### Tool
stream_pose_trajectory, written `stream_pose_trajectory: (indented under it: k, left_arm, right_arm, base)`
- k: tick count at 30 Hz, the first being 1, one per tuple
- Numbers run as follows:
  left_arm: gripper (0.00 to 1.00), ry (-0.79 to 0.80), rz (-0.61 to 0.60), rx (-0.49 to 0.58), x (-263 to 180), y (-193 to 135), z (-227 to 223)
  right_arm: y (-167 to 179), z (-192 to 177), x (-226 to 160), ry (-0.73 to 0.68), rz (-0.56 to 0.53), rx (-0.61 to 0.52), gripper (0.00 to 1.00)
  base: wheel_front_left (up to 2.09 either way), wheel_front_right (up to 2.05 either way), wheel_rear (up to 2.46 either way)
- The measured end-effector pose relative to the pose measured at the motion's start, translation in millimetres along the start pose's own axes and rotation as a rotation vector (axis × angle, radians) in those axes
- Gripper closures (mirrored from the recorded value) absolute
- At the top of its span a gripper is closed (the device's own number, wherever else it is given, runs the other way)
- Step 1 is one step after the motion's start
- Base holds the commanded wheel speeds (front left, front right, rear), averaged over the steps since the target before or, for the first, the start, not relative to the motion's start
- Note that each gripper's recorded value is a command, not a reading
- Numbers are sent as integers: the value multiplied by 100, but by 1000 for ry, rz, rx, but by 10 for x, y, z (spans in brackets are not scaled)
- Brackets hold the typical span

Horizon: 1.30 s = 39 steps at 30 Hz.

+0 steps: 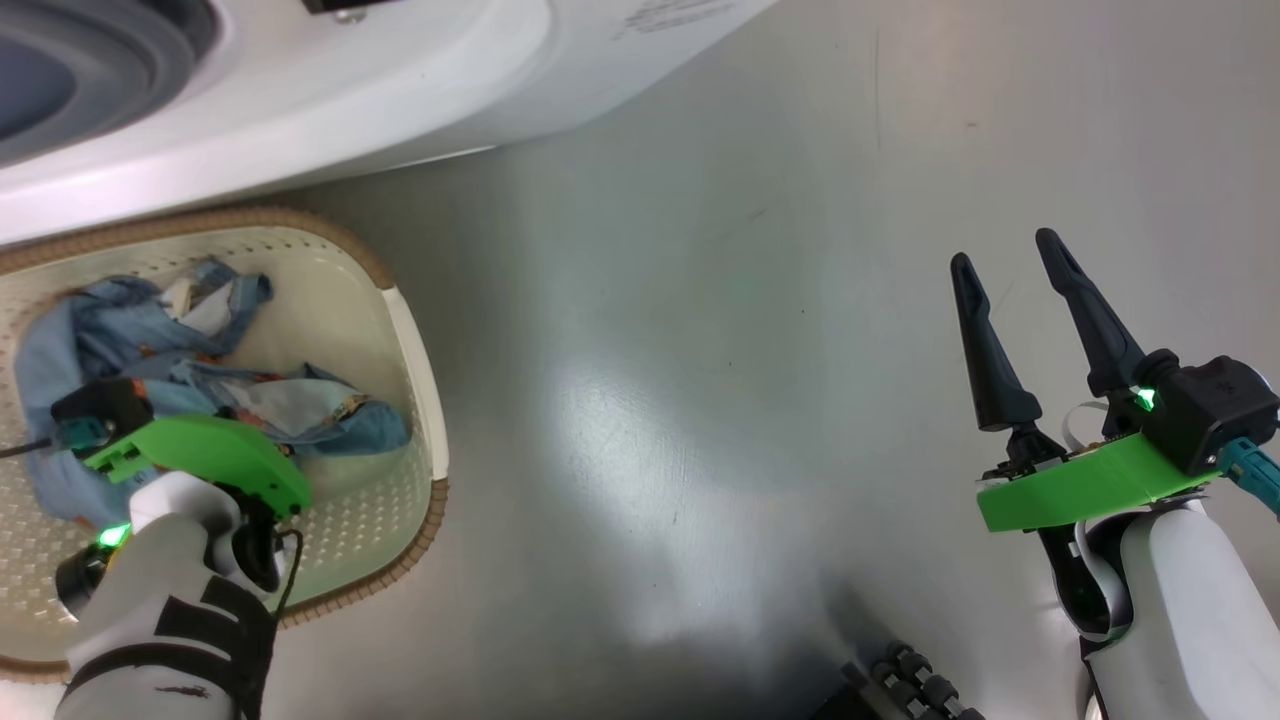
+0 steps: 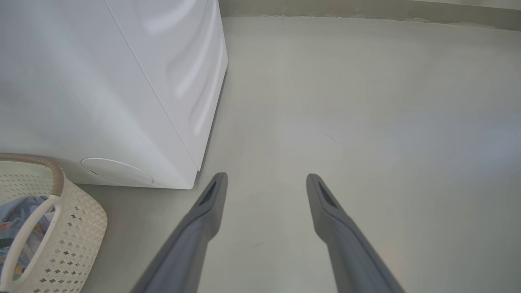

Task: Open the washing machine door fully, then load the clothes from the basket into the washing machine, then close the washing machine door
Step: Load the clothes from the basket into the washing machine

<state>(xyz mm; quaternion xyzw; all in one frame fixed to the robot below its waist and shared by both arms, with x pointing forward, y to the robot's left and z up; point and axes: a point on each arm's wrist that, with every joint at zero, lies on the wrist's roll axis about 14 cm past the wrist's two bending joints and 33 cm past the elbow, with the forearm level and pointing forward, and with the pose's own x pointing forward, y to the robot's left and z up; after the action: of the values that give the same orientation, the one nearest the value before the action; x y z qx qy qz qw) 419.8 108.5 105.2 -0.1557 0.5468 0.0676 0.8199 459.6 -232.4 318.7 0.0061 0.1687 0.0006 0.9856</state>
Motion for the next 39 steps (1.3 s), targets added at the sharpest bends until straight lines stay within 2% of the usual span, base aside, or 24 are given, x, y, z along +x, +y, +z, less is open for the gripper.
stream_pose_trajectory:
  k: [22,31,39]
  left_arm:
    - [100,-133,-64,-78,-624,-10,81]
    - [100,-267,-92,-114,-1012,58,316]
    - [100,-391,-126,-81,-1410,116,434]
  right_arm:
    - [186,567,-96,-136,50,20,0]
    - [268,747,-319,-172,66,34,0]
    - [296,914,-559,-213,68,41,0]
  base:
    - [0,0,0]
    - [0,0,0]
    - [0,0,0]
